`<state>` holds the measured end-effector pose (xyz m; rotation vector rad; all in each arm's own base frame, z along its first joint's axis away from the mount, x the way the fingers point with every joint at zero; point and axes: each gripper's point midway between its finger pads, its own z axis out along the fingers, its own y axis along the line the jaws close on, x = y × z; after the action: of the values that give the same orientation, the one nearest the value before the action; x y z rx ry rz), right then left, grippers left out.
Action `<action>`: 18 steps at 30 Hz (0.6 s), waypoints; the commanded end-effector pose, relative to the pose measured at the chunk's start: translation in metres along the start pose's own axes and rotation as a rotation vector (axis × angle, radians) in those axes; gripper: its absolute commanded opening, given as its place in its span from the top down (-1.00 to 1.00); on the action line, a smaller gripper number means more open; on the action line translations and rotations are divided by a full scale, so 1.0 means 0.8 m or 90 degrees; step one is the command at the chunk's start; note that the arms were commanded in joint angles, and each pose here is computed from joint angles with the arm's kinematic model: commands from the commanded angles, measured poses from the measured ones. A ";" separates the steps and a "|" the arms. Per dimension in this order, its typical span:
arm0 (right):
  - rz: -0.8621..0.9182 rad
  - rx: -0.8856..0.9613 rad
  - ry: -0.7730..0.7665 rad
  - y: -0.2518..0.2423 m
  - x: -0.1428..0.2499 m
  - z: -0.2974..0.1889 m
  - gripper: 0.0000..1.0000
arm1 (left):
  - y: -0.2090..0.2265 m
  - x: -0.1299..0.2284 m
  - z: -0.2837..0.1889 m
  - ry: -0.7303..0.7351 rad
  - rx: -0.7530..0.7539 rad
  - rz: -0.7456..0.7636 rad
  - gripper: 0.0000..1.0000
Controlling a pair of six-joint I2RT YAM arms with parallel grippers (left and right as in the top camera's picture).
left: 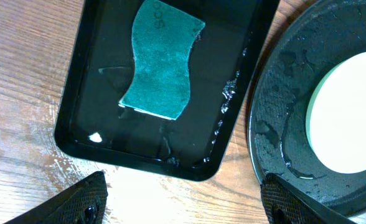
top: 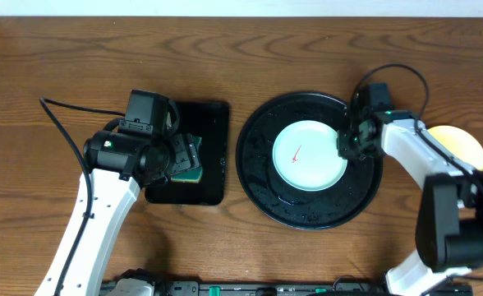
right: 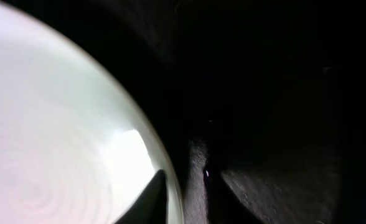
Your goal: Clean dirty plates on tray and stack at the side
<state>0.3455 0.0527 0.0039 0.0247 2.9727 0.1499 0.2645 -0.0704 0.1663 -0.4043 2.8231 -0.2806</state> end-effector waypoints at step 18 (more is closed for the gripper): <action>0.007 -0.018 0.029 0.005 0.007 0.017 0.98 | 0.033 -0.008 0.149 0.059 -0.092 0.079 -0.24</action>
<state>0.3479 0.0588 0.0031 0.0113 2.9773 0.2137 0.3008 -0.0576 0.0740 -0.2778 2.8895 -0.0603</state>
